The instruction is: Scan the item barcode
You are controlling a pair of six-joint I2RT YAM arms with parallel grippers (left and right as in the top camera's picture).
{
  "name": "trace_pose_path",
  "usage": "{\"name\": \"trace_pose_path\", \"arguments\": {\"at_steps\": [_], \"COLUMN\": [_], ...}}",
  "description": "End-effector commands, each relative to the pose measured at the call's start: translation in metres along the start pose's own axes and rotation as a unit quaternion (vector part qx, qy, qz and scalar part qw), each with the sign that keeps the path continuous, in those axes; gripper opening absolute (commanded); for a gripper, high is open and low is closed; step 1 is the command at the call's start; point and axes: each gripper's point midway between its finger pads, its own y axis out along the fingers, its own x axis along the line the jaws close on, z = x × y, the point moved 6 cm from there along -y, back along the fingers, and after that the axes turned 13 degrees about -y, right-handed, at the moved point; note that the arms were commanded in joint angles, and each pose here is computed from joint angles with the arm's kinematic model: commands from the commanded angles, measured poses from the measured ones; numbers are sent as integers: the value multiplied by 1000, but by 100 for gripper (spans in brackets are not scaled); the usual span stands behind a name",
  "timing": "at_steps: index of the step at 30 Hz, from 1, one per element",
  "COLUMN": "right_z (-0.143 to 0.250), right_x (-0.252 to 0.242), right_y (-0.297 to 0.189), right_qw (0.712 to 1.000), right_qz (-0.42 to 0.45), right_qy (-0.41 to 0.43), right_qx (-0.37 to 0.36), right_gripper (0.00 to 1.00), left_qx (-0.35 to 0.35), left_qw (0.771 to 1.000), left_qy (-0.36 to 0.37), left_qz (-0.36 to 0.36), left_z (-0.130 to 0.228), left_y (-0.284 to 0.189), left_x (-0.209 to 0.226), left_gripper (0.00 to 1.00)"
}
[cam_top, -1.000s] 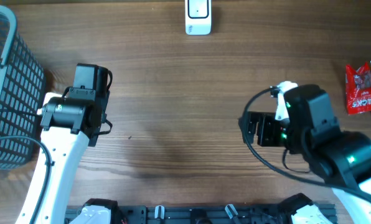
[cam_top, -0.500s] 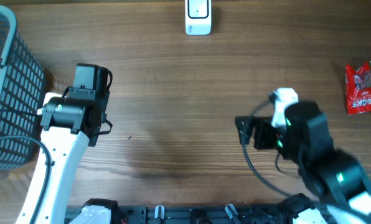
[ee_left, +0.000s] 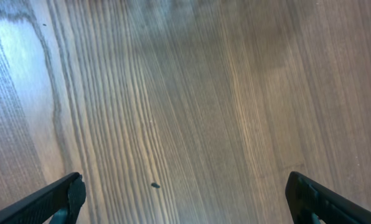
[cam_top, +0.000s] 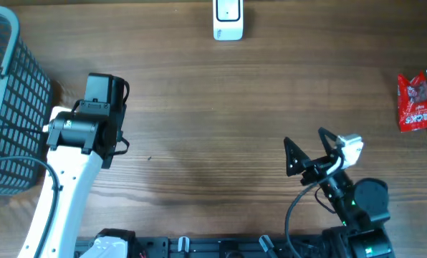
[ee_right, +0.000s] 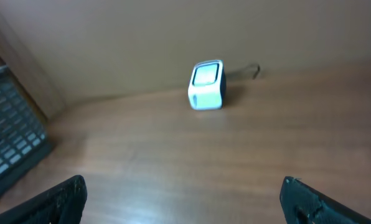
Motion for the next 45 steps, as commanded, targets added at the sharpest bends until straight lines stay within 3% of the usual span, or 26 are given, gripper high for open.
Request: {"name": "trace_pose_path", "arguments": {"at_steps": [1, 7, 12, 21, 30, 45], "right_z": [10, 30, 23, 28, 28, 28], "right_x": [-3, -15, -22, -43, -44, -50], "right_y": [-1, 1, -4, -7, -8, -10], "right_qw": [999, 998, 993, 987, 982, 980], "right_qz": [0, 29, 57, 119, 126, 149], "right_qy": [-25, -29, -74, -90, -130, -125], "right_qx": [-33, -54, -74, -54, -48, -46], "right_gripper": [100, 100, 100, 100, 100, 100], "left_qx": [-9, -9, -9, -9, -9, -9], "left_qw": [1000, 1000, 1000, 1000, 1000, 1000], "left_qy": [1, 1, 1, 1, 1, 1], "left_qz": [5, 5, 5, 5, 5, 5], "left_z": [-4, -4, -4, -4, -4, -4], "left_y": [-2, -2, -2, -2, -2, -2], "left_x": [-3, -3, -3, -3, -3, -3], "left_gripper": [100, 100, 100, 100, 100, 100]}}
